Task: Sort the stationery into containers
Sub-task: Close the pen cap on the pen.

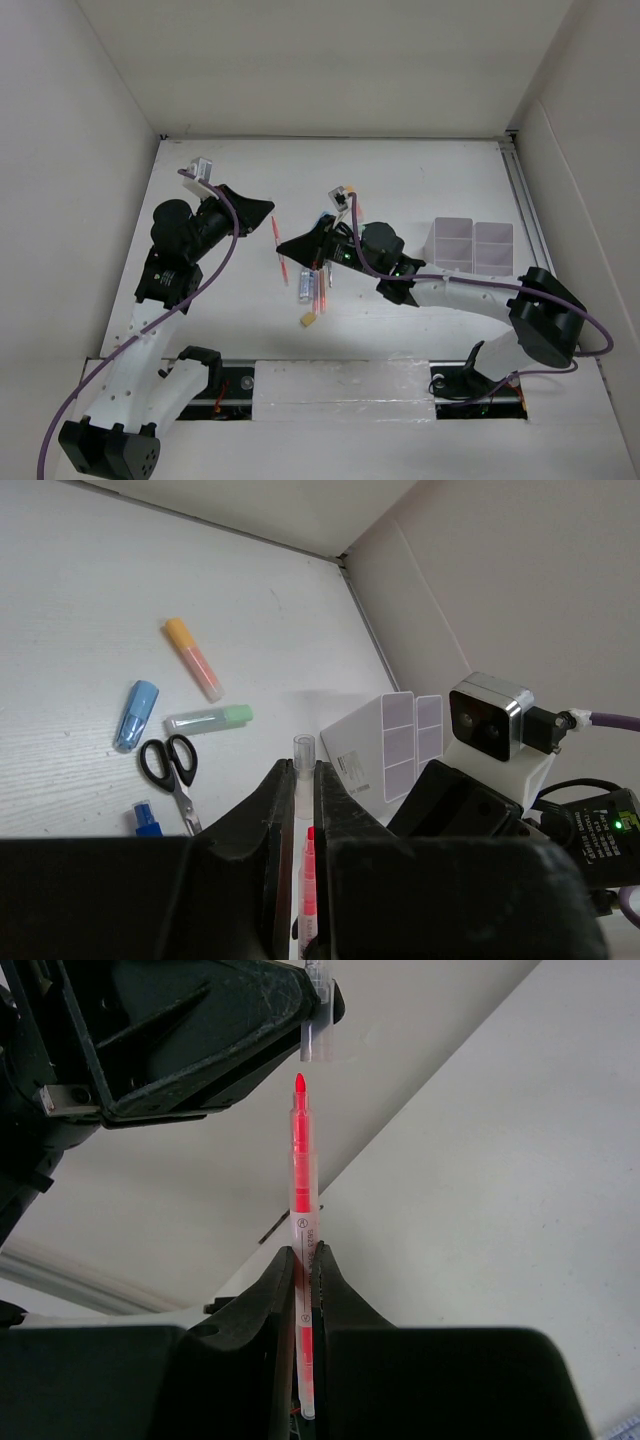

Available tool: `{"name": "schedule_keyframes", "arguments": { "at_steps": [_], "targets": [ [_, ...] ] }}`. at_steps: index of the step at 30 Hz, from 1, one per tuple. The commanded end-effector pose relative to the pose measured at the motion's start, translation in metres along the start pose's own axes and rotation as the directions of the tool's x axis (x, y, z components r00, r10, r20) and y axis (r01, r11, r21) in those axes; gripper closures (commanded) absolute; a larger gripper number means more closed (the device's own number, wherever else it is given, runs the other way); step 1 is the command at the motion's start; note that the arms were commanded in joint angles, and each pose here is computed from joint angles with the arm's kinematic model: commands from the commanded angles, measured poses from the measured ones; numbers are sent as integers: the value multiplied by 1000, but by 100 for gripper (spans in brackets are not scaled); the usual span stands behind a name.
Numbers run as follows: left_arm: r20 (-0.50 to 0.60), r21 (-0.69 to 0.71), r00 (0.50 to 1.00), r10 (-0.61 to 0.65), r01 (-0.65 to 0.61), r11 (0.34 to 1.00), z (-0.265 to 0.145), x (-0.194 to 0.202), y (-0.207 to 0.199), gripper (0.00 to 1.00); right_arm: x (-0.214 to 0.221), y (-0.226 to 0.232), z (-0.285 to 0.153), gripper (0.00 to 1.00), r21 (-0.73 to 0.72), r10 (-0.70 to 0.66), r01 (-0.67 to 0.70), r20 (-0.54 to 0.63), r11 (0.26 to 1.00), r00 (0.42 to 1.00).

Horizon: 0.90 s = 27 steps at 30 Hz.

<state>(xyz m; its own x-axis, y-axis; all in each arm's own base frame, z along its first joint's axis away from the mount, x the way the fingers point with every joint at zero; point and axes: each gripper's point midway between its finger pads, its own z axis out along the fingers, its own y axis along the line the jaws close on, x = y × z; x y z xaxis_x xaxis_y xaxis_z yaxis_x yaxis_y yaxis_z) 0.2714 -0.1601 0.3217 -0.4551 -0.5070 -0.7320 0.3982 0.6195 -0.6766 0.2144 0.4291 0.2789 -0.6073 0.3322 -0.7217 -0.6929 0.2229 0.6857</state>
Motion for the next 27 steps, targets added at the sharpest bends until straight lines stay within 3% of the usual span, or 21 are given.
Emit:
{"name": "schedule_keyframes", "arguments": {
  "at_steps": [1,27],
  "targets": [
    [68,55,997,35,-39,998,-6,-22,-23,100,-18,22,8,100,-59,-15,18,52,998,999],
    [37,78,999,33,-36,996,-8,-13,-24,100,-30,15,4,100,-38,-28,31,71,999,997]
  ]
}}
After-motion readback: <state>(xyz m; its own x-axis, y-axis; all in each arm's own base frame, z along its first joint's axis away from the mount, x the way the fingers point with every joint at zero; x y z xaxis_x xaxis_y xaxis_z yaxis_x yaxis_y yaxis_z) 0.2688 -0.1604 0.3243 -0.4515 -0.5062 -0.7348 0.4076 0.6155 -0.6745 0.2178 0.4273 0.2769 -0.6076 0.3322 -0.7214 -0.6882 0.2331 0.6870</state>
